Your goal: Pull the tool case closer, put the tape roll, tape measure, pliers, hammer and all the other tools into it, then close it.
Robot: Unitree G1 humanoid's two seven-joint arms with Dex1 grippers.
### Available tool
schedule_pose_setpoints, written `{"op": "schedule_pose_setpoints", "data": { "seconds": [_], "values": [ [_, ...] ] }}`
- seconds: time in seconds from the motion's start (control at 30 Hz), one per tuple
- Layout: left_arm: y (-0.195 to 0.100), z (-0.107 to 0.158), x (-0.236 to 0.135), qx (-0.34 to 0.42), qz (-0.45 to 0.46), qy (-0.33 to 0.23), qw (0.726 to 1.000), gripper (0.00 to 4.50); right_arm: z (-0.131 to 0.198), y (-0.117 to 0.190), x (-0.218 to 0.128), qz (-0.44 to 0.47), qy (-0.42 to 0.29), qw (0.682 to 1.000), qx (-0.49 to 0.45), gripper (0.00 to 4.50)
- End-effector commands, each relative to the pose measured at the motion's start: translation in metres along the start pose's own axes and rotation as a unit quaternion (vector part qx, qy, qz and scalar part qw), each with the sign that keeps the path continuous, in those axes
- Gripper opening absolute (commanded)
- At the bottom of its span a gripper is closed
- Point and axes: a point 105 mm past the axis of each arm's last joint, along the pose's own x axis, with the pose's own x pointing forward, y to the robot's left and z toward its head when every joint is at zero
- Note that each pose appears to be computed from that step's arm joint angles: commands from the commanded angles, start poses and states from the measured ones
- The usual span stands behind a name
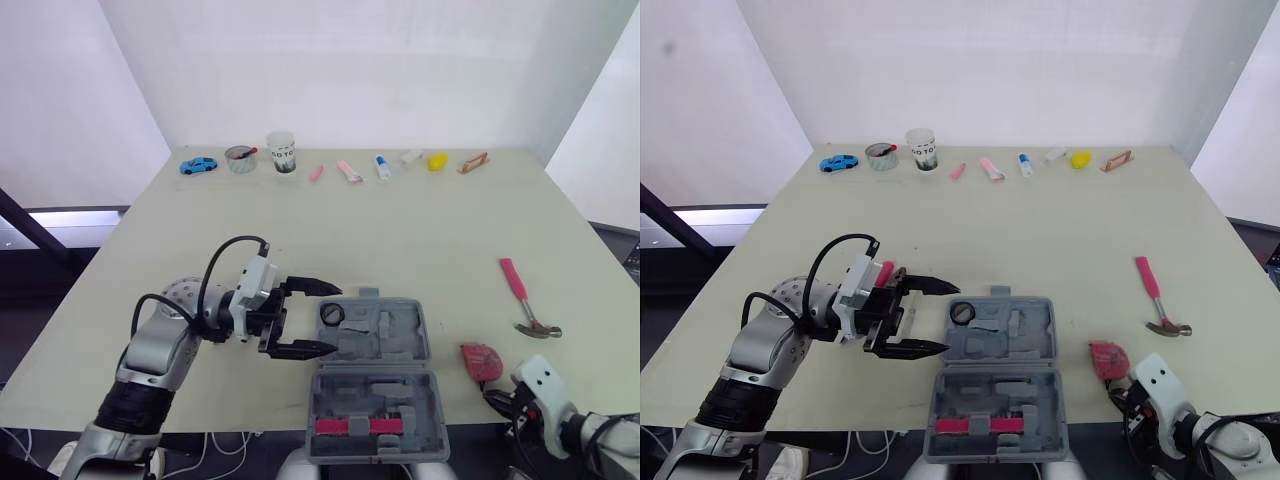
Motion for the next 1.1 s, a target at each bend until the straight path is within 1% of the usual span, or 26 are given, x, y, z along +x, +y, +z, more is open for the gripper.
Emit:
{"op": "schedule_pose_setpoints", "data": {
  "seconds": [0.03,0.17,0.2,0.27,0.33,0.37,0.4,0.43,0.47,0.5,0.57,0.6,0.67,0.77,0.9,1.0,1.1],
  "values": [
    [-0.001,0.010,-0.001,0.027,-0.021,0.002,0.999,4.50,0.007,-0.003,-0.005,-0.012,-0.010,1.000,-0.017,0.04],
    [-0.002,0.010,-0.002,0.030,-0.029,0.005,0.999,4.50,0.010,-0.006,-0.007,-0.020,-0.015,0.999,-0.024,0.04],
    [-0.003,0.010,-0.002,0.030,-0.034,0.007,0.999,4.50,0.011,-0.005,-0.009,-0.015,-0.014,0.999,-0.025,0.28],
    [-0.006,0.010,-0.003,0.033,-0.042,0.009,0.999,4.50,0.011,-0.001,-0.015,0.002,-0.011,1.000,-0.027,0.88],
    [-0.005,0.010,-0.006,0.038,-0.044,0.016,0.998,4.50,0.010,0.003,-0.022,0.020,-0.006,0.999,-0.036,1.80],
    [-0.004,0.009,-0.009,0.042,-0.043,0.021,0.998,4.50,0.010,0.004,-0.025,0.027,-0.002,0.999,-0.044,2.42],
    [-0.002,0.009,-0.011,0.045,-0.041,0.025,0.998,4.50,0.010,0.004,-0.029,0.030,0.001,0.998,-0.050,2.94],
    [0.001,0.010,-0.016,0.049,-0.035,0.029,0.998,4.50,0.012,-0.002,-0.034,0.025,-0.001,0.998,-0.056,3.33],
    [0.003,0.011,-0.021,0.057,-0.029,0.032,0.997,4.50,0.015,-0.008,-0.040,0.023,-0.007,0.998,-0.061,3.94],
    [0.004,0.011,-0.024,0.059,-0.028,0.035,0.997,4.50,0.019,-0.014,-0.045,0.023,-0.016,0.997,-0.071,4.36],
    [0.004,0.010,-0.027,0.059,-0.029,0.038,0.997,4.50,0.030,-0.022,-0.050,0.026,-0.038,0.994,-0.100,4.36],
    [0.003,0.010,-0.027,0.052,-0.032,0.039,0.997,4.50,0.031,-0.027,-0.050,0.028,-0.033,0.992,-0.121,4.36],
    [0.003,0.008,-0.027,0.043,-0.035,0.040,0.998,4.50,0.035,-0.036,-0.046,0.036,-0.029,0.985,-0.165,4.36],
    [0.001,0.007,-0.024,0.044,-0.038,0.039,0.998,4.50,0.045,-0.046,-0.038,0.055,-0.057,0.975,-0.207,4.36],
    [0.000,0.011,-0.021,0.050,-0.043,0.032,0.997,4.50,0.041,-0.050,-0.029,0.112,-0.036,0.953,-0.280,4.36],
    [-0.002,0.012,-0.021,0.059,-0.053,0.039,0.996,4.50,0.035,-0.053,-0.022,0.157,-0.009,0.941,-0.298,4.36],
    [-0.004,0.018,-0.019,0.065,-0.056,0.034,0.996,4.50,0.033,-0.058,-0.012,0.191,0.007,0.929,-0.315,4.36]
  ]
}}
